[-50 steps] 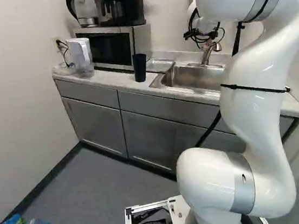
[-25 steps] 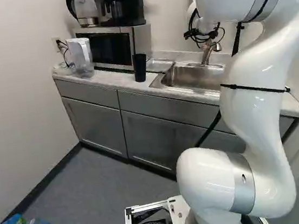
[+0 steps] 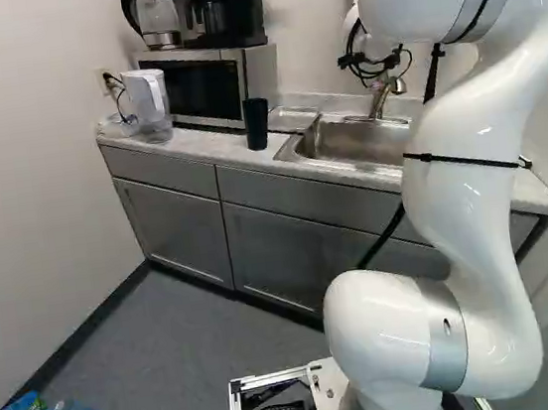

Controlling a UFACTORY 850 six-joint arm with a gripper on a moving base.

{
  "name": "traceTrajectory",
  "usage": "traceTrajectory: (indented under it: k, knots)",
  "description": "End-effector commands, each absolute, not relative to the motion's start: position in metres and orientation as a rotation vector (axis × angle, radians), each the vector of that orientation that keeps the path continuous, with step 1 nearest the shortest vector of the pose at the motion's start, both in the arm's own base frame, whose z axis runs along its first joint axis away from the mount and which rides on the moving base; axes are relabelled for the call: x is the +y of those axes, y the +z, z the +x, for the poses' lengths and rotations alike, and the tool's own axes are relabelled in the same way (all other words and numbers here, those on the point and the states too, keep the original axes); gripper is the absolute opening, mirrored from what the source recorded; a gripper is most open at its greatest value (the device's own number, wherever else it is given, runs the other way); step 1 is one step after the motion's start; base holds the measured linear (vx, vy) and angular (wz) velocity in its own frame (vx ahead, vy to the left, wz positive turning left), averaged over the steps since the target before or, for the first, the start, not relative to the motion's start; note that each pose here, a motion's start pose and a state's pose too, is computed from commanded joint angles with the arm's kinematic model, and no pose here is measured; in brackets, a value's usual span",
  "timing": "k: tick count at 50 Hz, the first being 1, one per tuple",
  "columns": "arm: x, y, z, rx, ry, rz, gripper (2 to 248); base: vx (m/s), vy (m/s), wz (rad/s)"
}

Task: Rinse the cup and place it in the tray

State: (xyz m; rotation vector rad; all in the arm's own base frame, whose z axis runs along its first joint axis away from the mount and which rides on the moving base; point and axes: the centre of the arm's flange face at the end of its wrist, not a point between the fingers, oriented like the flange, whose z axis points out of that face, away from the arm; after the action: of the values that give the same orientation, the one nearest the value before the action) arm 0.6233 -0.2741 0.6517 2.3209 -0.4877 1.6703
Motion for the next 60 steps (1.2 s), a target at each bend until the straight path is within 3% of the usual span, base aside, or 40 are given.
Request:
traceTrajectory:
  k: [41, 60]
  knots:
    - [-0.283, 0.655, 0.632, -0.485, 1.724, 2.265, 247, 0.000, 0.000, 0.000]
    - [-0.259, 0.658, 0.612, -0.466, 1.719, 2.291, 247, 0.000, 0.000, 0.000]
